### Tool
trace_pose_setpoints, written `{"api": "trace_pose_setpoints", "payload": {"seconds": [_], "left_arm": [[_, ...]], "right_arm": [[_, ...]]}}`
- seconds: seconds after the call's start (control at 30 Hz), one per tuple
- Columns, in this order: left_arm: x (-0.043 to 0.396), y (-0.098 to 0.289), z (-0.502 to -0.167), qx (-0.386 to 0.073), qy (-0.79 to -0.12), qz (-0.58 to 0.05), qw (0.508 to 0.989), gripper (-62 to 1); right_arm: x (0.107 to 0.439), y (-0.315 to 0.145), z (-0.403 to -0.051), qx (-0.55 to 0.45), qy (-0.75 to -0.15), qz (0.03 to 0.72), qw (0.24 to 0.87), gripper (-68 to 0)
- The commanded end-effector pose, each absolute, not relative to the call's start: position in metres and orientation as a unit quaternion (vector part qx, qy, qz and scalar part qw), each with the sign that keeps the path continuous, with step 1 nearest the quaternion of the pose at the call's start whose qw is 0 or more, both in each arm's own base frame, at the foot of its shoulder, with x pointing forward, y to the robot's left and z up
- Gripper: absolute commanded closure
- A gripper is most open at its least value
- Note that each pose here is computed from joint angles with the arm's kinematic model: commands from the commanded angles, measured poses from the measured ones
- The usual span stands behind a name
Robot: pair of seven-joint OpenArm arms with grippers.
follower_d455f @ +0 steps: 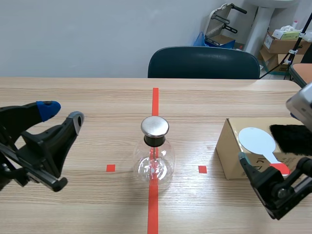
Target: Do the electroscope experiment
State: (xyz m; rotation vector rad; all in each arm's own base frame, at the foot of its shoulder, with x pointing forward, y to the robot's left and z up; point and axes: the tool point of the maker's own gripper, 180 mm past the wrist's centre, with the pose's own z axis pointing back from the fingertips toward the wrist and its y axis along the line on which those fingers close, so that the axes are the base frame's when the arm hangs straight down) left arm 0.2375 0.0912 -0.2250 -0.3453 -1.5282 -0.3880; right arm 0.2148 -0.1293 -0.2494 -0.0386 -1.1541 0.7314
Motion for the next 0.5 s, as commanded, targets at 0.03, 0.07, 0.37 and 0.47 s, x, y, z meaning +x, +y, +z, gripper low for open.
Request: {"api": "trace_pose_setpoints", "payload": {"seconds": [0.03,0.07,0.37,0.47], "left_arm": [[0.241,0.091,-0.218,-0.126,-0.699,-0.166,0.684,-31.3],[0.242,0.092,-0.219,-0.112,-0.701,-0.165,0.685,-31.3],[0.237,0.093,-0.220,-0.096,-0.704,-0.161,0.685,-31.3],[0.226,0.091,-0.218,-0.105,-0.706,-0.159,0.682,-31.3]], "right_arm": [[0.208,-0.115,-0.247,0.022,-0.533,0.360,0.765,-67.9],[0.205,-0.109,-0.247,0.040,-0.533,0.369,0.761,-67.9],[0.190,-0.081,-0.232,0.130,-0.551,0.398,0.722,-67.9],[0.189,-0.082,-0.234,0.131,-0.548,0.397,0.725,-67.9]]}}
